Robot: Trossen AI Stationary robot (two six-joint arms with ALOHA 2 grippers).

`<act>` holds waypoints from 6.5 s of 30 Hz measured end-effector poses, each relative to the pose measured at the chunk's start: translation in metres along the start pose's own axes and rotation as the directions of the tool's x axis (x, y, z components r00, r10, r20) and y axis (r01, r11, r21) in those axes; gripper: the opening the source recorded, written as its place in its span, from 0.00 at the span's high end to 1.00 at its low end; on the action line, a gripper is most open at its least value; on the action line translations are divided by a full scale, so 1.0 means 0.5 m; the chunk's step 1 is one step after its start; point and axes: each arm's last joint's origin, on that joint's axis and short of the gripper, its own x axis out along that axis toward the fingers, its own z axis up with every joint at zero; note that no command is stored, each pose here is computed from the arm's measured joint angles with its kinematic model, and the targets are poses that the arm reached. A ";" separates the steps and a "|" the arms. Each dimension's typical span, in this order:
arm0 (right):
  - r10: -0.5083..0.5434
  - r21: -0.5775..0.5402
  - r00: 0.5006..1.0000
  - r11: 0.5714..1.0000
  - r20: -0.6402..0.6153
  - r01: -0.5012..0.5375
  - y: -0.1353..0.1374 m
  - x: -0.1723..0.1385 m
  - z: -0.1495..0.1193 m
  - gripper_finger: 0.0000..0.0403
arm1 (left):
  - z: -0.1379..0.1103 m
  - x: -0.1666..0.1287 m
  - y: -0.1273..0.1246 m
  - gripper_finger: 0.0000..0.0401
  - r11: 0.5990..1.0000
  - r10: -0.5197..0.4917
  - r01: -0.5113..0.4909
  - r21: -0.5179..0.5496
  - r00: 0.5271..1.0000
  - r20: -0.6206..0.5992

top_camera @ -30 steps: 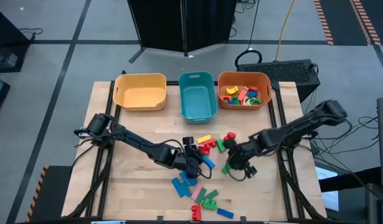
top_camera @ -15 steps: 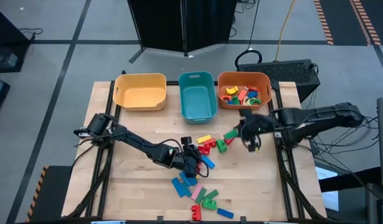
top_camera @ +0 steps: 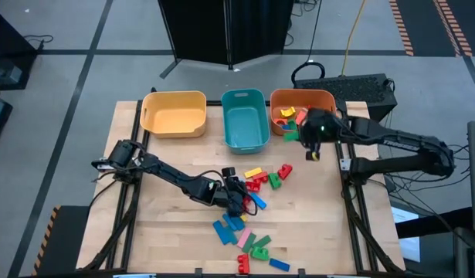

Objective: Sort blocks by size
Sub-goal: Put the green arch block into the orange bin, then put the red arch block into the orange bin

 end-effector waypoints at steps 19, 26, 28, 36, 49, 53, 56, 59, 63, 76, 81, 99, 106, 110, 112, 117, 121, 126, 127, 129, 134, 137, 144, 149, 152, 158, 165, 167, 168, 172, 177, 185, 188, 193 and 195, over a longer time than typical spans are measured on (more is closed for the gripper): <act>-0.042 0.372 0.978 0.921 -0.204 0.117 -0.208 0.149 -0.111 0.69 | -0.002 -0.004 -0.007 0.52 1.000 -0.010 0.010 0.011 1.000 -0.005; 0.037 0.479 0.977 0.875 -0.210 0.070 -0.235 0.208 -0.148 0.64 | -0.005 -0.004 -0.007 0.52 1.000 -0.010 0.010 0.016 1.000 -0.015; 0.022 0.501 0.978 0.861 -0.208 0.087 -0.243 0.216 -0.153 0.61 | -0.007 -0.005 -0.007 0.52 1.000 -0.012 0.013 0.008 0.999 -0.043; -0.022 0.521 0.981 0.845 -0.191 0.121 -0.258 0.216 -0.157 0.47 | -0.003 -0.028 -0.009 0.52 0.998 -0.055 0.056 0.003 0.990 -0.130; -0.036 0.618 0.992 0.780 -0.120 0.103 -0.209 0.126 -0.106 0.52 | 0.009 -0.122 0.021 0.52 1.000 0.031 -0.032 0.000 0.987 -0.160; -0.020 0.600 0.999 0.799 -0.029 0.034 -0.162 0.077 -0.066 0.55 | 0.003 -0.142 0.005 0.52 0.999 0.016 -0.011 0.032 0.987 -0.163; 0.026 0.575 1.000 0.818 0.014 -0.029 -0.120 0.047 -0.046 0.57 | -0.003 -0.151 -0.011 0.52 0.999 -0.014 0.022 0.048 0.986 -0.166; 0.079 0.556 0.996 0.826 0.049 -0.093 -0.082 0.028 -0.033 0.59 | -0.017 -0.155 -0.028 0.52 0.996 -0.070 0.080 0.047 0.982 -0.178; 0.135 0.546 0.984 0.819 0.113 -0.175 -0.031 0.023 -0.030 0.60 | -0.032 -0.163 -0.051 0.52 0.992 -0.104 0.114 0.051 0.980 -0.167; 0.305 0.485 0.882 0.746 0.360 -0.456 0.116 0.060 -0.025 0.61 | -0.054 -0.150 -0.081 0.52 0.965 -0.250 0.253 0.065 0.967 -0.047; 0.291 0.473 0.888 0.764 0.355 -0.440 0.156 0.056 -0.017 0.61 | -0.053 -0.143 -0.084 0.52 0.939 -0.334 0.332 0.084 0.943 0.003; 0.373 0.315 0.786 0.765 0.494 -0.562 0.267 0.056 0.036 0.61 | -0.093 -0.080 -0.016 0.52 0.912 -0.396 0.398 0.098 0.917 -0.038; 0.368 0.294 0.773 0.771 0.517 -0.564 0.275 0.069 0.046 0.61 | -0.102 -0.070 -0.012 0.52 0.894 -0.432 0.427 0.135 0.902 0.003; 0.368 0.288 0.770 0.773 0.522 -0.565 0.277 0.071 0.048 0.61 | -0.107 -0.063 -0.002 0.52 0.911 -0.400 0.396 0.117 0.917 0.013; 0.366 0.276 0.764 0.778 0.531 -0.564 0.277 0.070 0.050 0.61 | -0.106 -0.061 0.001 0.52 0.912 -0.398 0.394 0.115 0.917 0.020; 0.366 0.271 0.763 0.781 0.533 -0.563 0.277 0.070 0.051 0.61 | -0.111 -0.037 -0.003 0.52 0.897 -0.430 0.423 0.125 0.902 0.035; 0.365 0.271 0.764 0.781 0.532 -0.563 0.277 0.070 0.051 0.61 | -0.123 -0.017 -0.014 0.52 0.892 -0.439 0.433 0.134 0.898 0.023; 0.365 0.270 0.763 0.781 0.534 -0.563 0.276 0.070 0.051 0.61 | -0.126 -0.009 -0.015 0.52 0.890 -0.441 0.433 0.140 0.897 0.028; 0.365 0.268 0.763 0.782 0.534 -0.562 0.276 0.070 0.051 0.61 | -0.125 -0.009 -0.015 0.52 0.889 -0.441 0.433 0.147 0.897 0.030; 0.363 0.269 0.763 0.783 0.535 -0.561 0.276 0.070 0.051 0.61 | -0.123 -0.008 -0.015 0.52 0.889 -0.443 0.432 0.151 0.896 0.042; 0.342 0.277 0.772 0.792 0.535 -0.543 0.275 0.071 0.051 0.61 | -0.119 -0.007 -0.016 0.52 0.882 -0.453 0.436 0.179 0.889 0.065; 0.342 0.273 0.772 0.796 0.535 -0.541 0.275 0.071 0.051 0.61 | -0.119 -0.006 -0.014 0.53 0.882 -0.452 0.436 0.177 0.890 0.062; 0.252 0.334 0.829 0.827 0.499 -0.453 0.285 0.089 0.048 0.61 | -0.122 -0.004 -0.010 0.69 0.893 -0.433 0.422 0.156 0.900 0.047; 0.173 0.342 0.883 0.876 0.436 -0.340 0.316 0.115 0.039 0.61 | -0.116 -0.001 0.002 0.74 0.926 -0.375 0.370 0.079 0.924 0.068; 0.081 0.347 0.895 0.903 0.439 -0.253 0.333 0.115 0.037 0.61 | -0.103 -0.006 0.013 0.73 0.930 -0.368 0.363 0.061 0.924 0.104; 0.027 0.271 0.842 0.941 0.539 -0.203 0.363 0.091 0.049 0.61 | -0.073 -0.028 0.038 0.72 0.935 -0.354 0.354 0.035 0.917 0.182; 0.093 0.338 0.827 0.883 0.554 -0.326 0.383 0.101 0.051 0.60 | -0.045 -0.054 0.066 0.72 0.940 -0.334 0.341 0.016 0.909 0.249; 0.094 0.334 0.832 0.887 0.546 -0.319 0.387 0.107 0.050 0.57 | -0.042 -0.060 0.070 0.72 0.940 -0.333 0.340 0.014 0.909 0.252; 0.095 0.326 0.835 0.892 0.543 -0.314 0.389 0.109 0.049 0.55 | -0.040 -0.062 0.071 0.72 0.940 -0.332 0.340 0.013 0.907 0.261; 0.101 0.308 0.835 0.900 0.541 -0.308 0.397 0.116 0.048 0.45 | -0.031 -0.072 0.075 0.72 0.939 -0.330 0.343 0.007 0.898 0.290; 0.144 0.251 0.799 0.904 0.583 -0.346 0.408 0.122 0.057 0.31 | -0.027 -0.077 0.077 0.72 0.939 -0.330 0.345 0.003 0.896 0.297; 0.151 0.189 0.762 0.922 0.630 -0.339 0.425 0.152 0.065 0.22 | -0.007 -0.082 0.078 0.72 0.938 -0.329 0.347 0.000 0.887 0.324; 0.131 0.207 0.760 0.920 0.637 -0.332 0.420 0.158 0.068 0.24 | -0.003 -0.084 0.078 0.72 0.937 -0.328 0.348 -0.002 0.884 0.334; 0.122 0.214 0.761 0.920 0.637 -0.327 0.415 0.160 0.069 0.31 | 0.000 -0.085 0.078 0.72 0.937 -0.327 0.350 -0.003 0.879 0.348; 0.122 0.215 0.761 0.920 0.637 -0.327 0.415 0.160 0.069 0.35 | 0.001 -0.085 0.078 0.72 0.936 -0.326 0.351 -0.005 0.875 0.358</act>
